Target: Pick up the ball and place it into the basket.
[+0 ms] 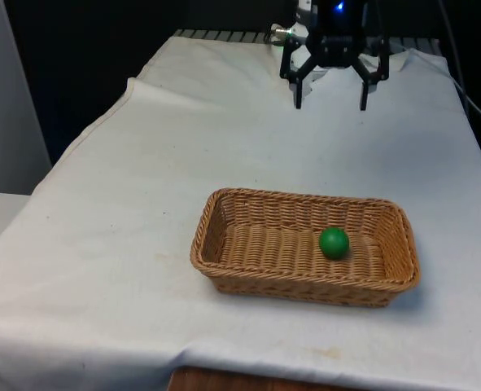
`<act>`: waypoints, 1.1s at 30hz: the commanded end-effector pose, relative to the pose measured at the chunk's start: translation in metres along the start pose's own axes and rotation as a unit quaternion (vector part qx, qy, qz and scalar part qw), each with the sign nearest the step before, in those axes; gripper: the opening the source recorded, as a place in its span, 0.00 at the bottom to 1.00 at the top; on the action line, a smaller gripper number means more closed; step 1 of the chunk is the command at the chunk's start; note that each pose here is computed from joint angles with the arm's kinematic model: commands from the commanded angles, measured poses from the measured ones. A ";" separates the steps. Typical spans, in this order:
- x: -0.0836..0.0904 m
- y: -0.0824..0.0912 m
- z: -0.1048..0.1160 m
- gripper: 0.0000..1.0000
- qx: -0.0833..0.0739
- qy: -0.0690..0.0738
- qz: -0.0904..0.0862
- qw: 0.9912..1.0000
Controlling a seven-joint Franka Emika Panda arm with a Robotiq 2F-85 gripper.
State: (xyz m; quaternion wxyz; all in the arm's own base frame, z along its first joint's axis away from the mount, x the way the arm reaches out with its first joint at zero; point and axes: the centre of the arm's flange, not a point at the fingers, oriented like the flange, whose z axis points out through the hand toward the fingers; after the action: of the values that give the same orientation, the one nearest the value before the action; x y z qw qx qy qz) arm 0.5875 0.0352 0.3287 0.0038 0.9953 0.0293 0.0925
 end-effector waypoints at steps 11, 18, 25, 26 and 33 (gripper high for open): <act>-0.019 0.003 -0.024 1.00 -0.002 0.001 0.008 1.000; -0.031 0.003 -0.038 1.00 0.000 0.002 0.013 1.000; -0.042 0.003 -0.045 1.00 0.003 0.001 0.018 1.000; -0.043 0.003 -0.044 1.00 0.004 0.000 0.020 1.000; -0.048 0.004 -0.048 1.00 0.009 -0.010 0.034 0.999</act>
State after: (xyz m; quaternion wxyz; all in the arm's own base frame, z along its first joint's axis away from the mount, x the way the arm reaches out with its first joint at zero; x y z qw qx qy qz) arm 0.5329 0.0300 0.3665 -0.0120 0.9963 0.0003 0.0854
